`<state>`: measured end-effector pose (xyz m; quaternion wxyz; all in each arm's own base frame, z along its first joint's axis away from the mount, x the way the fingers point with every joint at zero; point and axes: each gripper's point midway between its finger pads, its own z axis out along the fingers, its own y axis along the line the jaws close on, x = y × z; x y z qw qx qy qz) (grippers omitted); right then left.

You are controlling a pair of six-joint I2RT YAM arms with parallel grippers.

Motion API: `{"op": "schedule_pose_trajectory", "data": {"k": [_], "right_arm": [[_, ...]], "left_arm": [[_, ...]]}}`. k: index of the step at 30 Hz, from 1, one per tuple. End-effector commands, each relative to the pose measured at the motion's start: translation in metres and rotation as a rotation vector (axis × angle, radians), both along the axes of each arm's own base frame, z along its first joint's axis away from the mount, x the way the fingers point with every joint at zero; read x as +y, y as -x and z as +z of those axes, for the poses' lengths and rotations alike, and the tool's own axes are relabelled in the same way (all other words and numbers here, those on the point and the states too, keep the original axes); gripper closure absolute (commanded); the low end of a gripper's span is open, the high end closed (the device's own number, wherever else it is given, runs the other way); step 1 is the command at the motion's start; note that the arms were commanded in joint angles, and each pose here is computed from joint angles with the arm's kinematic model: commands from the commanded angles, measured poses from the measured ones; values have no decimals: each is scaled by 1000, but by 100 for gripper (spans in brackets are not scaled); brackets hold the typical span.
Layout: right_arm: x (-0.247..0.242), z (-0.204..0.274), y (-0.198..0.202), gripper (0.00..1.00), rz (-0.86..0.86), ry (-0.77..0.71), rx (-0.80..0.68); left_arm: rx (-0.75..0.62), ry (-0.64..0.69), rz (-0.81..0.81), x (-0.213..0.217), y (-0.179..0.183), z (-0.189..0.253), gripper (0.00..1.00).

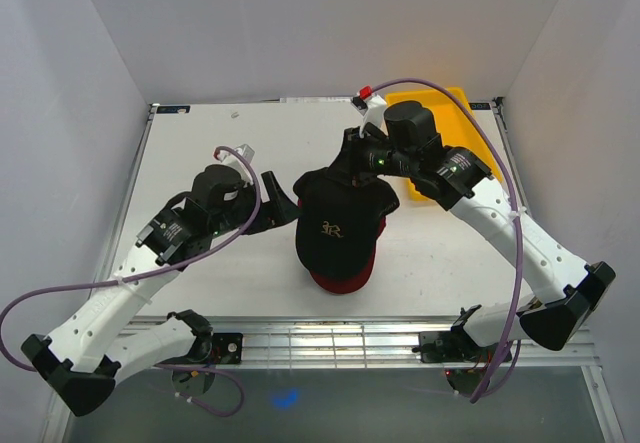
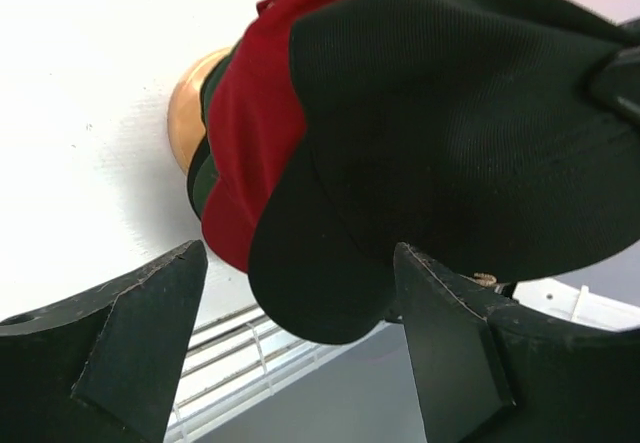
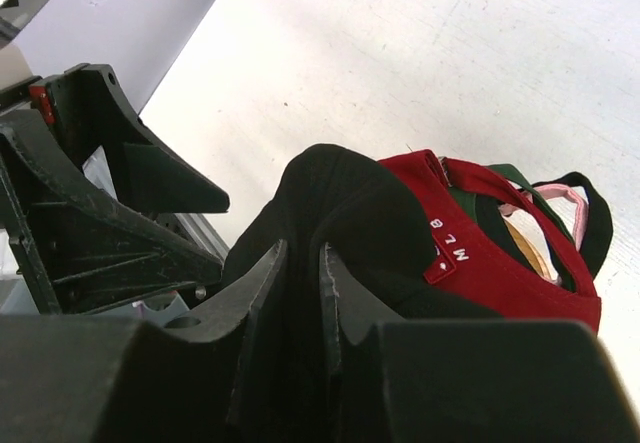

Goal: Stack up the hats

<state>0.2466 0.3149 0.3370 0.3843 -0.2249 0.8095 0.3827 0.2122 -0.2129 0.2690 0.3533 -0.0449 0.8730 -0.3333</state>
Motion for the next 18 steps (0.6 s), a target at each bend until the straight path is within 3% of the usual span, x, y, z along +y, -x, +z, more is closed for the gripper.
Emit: {"op": "schedule_pose_trajectory", "data": {"k": [1, 18], "right_arm": [[0, 19, 1, 76, 21, -37, -89], [3, 16, 2, 74, 41, -41, -93]], "left_arm": [[-4, 57, -65, -7, 13, 8, 15], [69, 142, -189, -16, 48, -33, 29]]}}
